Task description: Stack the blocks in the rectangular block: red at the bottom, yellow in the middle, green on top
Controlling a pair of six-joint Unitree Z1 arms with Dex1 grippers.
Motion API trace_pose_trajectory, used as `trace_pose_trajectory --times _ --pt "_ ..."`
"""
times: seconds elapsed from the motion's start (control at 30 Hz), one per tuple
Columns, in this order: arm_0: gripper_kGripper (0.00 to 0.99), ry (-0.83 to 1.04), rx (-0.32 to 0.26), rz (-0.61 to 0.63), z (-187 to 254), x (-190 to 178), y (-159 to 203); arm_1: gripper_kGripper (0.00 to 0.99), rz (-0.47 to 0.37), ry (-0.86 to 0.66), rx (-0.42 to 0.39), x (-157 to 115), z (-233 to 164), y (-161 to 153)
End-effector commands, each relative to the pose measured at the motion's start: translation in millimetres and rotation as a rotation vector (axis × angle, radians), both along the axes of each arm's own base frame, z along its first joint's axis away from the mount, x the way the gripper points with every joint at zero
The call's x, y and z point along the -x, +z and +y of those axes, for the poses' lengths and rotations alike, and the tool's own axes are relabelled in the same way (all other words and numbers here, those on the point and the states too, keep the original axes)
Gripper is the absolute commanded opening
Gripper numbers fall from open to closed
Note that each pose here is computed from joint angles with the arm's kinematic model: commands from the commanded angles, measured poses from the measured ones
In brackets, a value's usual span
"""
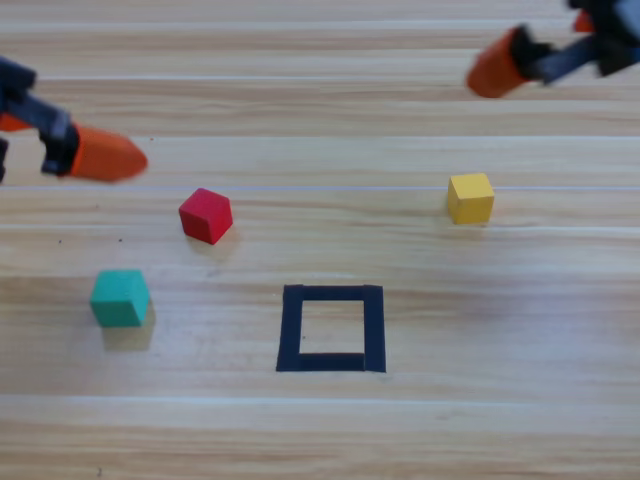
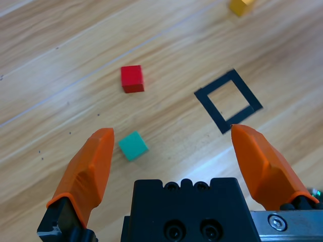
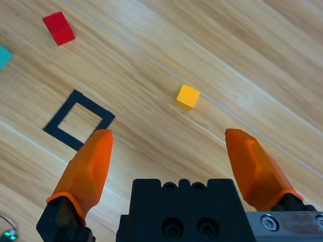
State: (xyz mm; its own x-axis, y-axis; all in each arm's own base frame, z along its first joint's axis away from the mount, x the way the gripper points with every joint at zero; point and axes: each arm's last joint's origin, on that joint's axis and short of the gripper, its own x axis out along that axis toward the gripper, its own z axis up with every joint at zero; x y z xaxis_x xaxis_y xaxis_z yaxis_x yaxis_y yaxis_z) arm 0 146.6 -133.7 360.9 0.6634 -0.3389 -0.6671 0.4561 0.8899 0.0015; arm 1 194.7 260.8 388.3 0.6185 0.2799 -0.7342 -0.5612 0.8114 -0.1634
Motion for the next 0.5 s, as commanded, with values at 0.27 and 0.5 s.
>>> trace_pose_trajectory --times 0.27,0.5 --pt "0.990 0.373 -0.039 0.200 -13.3 -65.2 -11.5 0.979 0.075 -0.376 0.034 -91.8 28.9 -74.0" --pt "0.990 0.255 -0.215 0.373 -54.8 -130.0 -51.5 0.982 0.319 -0.449 -0.060 -146.9 24.0 -108.9"
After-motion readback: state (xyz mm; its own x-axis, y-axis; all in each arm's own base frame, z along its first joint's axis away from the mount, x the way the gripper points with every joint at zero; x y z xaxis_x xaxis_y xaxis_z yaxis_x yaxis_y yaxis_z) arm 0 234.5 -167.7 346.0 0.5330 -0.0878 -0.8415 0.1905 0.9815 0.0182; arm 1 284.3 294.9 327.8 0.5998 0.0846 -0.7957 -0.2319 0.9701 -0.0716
